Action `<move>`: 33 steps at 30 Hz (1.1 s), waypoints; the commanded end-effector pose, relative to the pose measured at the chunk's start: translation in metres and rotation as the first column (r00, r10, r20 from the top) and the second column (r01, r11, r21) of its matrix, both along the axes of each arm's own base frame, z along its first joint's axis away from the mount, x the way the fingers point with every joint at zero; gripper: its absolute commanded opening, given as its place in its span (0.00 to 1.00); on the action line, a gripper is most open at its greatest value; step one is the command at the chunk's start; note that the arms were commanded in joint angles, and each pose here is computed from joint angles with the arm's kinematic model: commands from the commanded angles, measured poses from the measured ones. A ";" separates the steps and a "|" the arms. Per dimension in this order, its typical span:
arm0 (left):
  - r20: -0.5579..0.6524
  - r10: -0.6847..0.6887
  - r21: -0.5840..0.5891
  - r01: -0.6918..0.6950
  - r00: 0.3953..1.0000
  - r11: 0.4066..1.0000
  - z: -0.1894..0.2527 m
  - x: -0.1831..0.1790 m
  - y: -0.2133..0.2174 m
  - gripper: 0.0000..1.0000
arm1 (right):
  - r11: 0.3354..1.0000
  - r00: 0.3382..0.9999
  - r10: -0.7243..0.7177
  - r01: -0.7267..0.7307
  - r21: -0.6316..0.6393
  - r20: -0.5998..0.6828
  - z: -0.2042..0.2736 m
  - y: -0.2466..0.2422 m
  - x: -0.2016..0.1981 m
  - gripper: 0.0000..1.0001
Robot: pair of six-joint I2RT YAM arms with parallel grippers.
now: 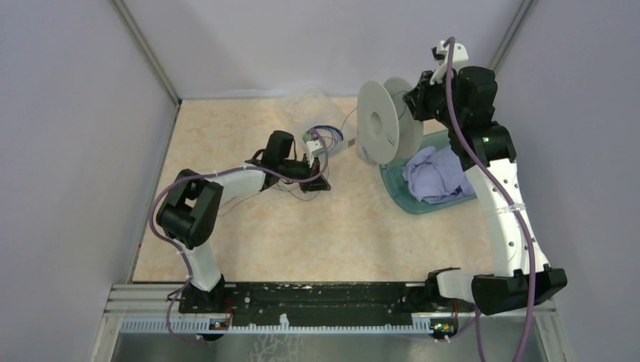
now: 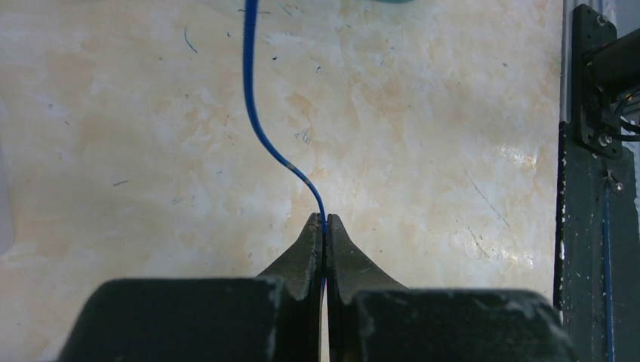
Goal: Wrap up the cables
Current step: Wrap the cable around the cable reel.
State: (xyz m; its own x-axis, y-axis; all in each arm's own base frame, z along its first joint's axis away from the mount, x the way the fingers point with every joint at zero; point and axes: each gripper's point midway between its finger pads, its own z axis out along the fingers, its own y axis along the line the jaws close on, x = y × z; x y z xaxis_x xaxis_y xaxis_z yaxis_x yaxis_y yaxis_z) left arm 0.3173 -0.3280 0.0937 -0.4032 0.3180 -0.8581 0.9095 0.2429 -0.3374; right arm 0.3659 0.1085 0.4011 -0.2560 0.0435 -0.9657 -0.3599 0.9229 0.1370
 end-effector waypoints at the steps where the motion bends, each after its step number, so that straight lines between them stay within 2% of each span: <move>1: 0.064 -0.100 0.036 0.097 0.993 0.995 0.017 -0.010 0.002 0.00 | 0.995 0.986 -0.081 0.071 0.068 0.147 0.058 -0.011 0.011 0.00; 7: 0.093 -0.190 0.155 0.175 0.977 0.972 0.008 -0.036 0.009 0.00 | 0.989 0.985 -0.118 0.106 0.100 0.128 0.062 -0.013 0.023 0.00; 13: 0.156 -0.357 0.327 0.293 0.921 0.898 -0.002 -0.073 0.007 0.00 | 0.978 0.970 -0.193 0.177 0.110 0.149 0.064 -0.024 0.036 0.00; 16: 0.175 -0.423 0.368 0.340 0.889 0.866 0.004 -0.090 0.001 0.00 | 0.970 0.961 -0.234 0.219 0.105 0.150 0.056 -0.030 0.044 0.00; 28: 0.239 -0.580 0.314 0.503 0.779 0.805 0.082 -0.144 -0.049 0.00 | 0.957 0.944 -0.286 0.291 -0.008 0.163 0.010 -0.022 0.061 0.00; 33: 0.252 -0.575 0.262 0.517 0.779 0.815 0.097 -0.150 -0.073 0.00 | 0.959 0.948 -0.279 0.284 -0.014 0.155 0.000 -0.015 0.062 0.00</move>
